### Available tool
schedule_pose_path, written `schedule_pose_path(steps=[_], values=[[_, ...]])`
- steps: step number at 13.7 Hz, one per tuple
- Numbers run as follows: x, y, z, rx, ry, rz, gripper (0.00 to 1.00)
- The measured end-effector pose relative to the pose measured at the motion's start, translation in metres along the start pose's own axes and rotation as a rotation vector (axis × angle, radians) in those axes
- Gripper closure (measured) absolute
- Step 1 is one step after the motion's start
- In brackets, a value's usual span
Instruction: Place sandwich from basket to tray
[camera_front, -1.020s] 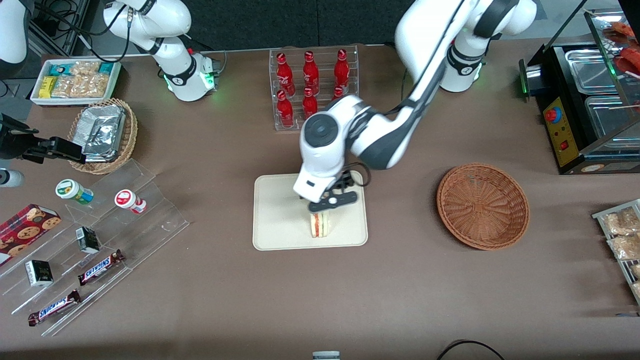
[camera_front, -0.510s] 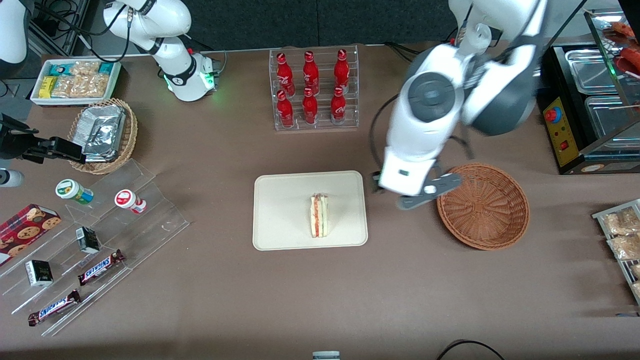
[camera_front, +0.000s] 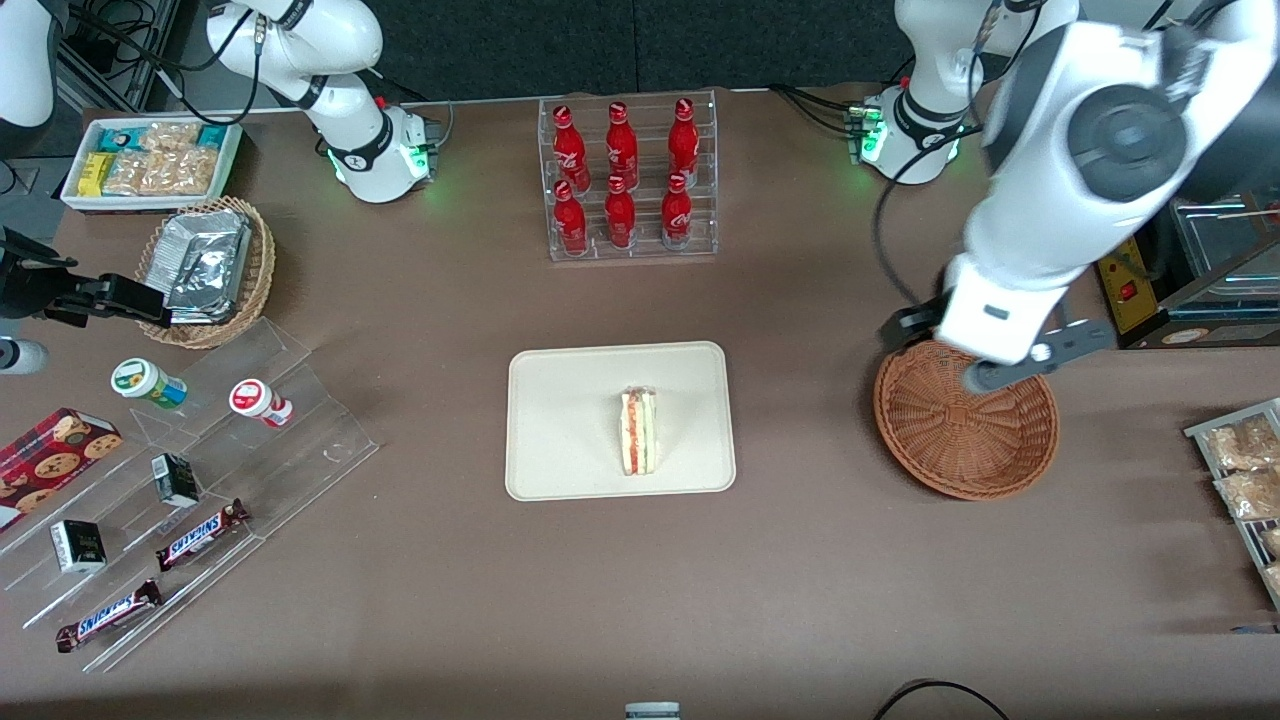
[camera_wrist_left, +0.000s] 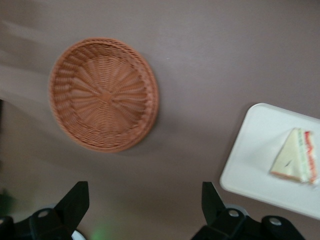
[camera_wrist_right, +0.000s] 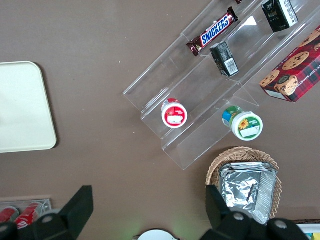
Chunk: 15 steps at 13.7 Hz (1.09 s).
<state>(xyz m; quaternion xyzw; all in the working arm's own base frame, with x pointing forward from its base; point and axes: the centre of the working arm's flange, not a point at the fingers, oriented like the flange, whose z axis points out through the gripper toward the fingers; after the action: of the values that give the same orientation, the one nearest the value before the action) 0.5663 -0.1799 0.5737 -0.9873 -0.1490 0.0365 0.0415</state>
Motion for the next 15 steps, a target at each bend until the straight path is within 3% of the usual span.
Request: schedule_pose_path(steps=[6, 10, 15], values=[[-0.029, -0.1, -0.018, -0.015, 0.0, 0.18, 0.0], [-0.024, -0.145, -0.023, -0.026, 0.001, 0.271, 0.0], [-0.007, -0.178, -0.026, -0.049, 0.009, 0.235, 0.0]])
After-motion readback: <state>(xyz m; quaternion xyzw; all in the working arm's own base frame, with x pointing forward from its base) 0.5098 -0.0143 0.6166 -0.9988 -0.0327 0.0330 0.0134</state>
